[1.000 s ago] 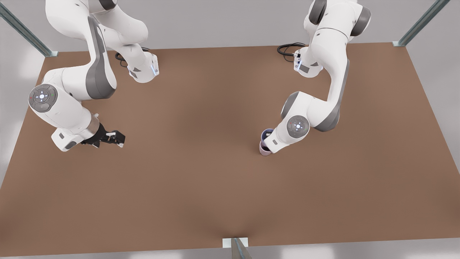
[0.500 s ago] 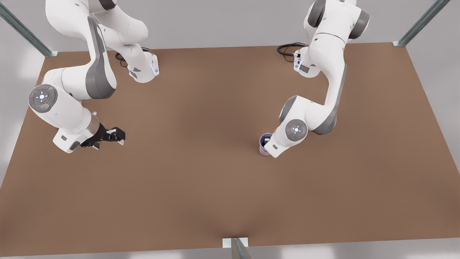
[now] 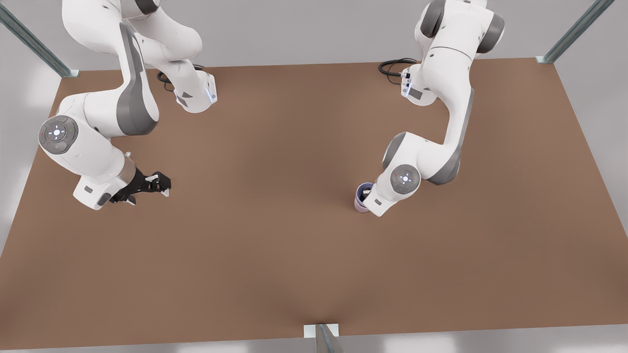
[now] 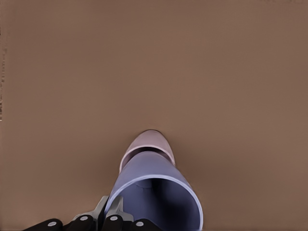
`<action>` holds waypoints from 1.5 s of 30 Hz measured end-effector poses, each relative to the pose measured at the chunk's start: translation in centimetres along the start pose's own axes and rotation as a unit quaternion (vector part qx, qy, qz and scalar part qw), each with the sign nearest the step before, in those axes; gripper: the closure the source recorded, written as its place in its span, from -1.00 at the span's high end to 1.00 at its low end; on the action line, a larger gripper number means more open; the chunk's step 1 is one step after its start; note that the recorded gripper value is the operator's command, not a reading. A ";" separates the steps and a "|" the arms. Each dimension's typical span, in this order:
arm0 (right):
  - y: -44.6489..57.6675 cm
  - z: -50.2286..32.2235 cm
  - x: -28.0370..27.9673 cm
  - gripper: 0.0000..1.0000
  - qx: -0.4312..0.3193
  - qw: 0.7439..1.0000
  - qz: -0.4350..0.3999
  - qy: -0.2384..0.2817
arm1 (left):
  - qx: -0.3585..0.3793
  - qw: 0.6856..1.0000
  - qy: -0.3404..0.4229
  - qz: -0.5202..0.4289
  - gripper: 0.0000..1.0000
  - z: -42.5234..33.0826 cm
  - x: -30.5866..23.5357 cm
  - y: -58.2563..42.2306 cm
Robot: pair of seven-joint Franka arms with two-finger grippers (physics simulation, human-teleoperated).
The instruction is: Stack the cups, with the pink cup at the bottom and the purple cup at the top
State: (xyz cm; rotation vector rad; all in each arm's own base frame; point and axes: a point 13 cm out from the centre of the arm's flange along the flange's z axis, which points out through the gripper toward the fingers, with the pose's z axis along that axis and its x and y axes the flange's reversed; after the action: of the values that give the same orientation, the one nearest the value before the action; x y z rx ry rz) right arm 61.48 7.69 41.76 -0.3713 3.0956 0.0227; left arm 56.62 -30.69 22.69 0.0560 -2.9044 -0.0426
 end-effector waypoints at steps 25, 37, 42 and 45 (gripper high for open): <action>0.0 -0.2 -0.2 1.00 0.000 1.000 -0.020 -0.002 | 0.011 1.000 0.011 -0.017 1.00 3.7 -1.0 0.2; 0.0 -0.2 -0.3 1.00 0.000 1.000 -0.024 -0.003 | 0.007 1.000 -0.004 -0.011 1.00 0.2 -0.9 1.5; 0.0 -0.2 -0.3 1.00 0.000 1.000 -0.024 -0.004 | -0.018 0.997 -0.065 -0.048 1.00 -11.8 -5.3 11.7; 0.0 0.0 -0.4 1.00 -0.001 1.000 -0.024 -0.003 | -0.021 0.995 -0.068 -0.067 1.00 -18.2 -2.2 20.6</action>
State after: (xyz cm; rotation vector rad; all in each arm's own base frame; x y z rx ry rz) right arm 61.83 7.78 41.74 -0.4448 3.0803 0.0244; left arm 62.32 -10.46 40.60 0.2498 -3.0288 -0.1366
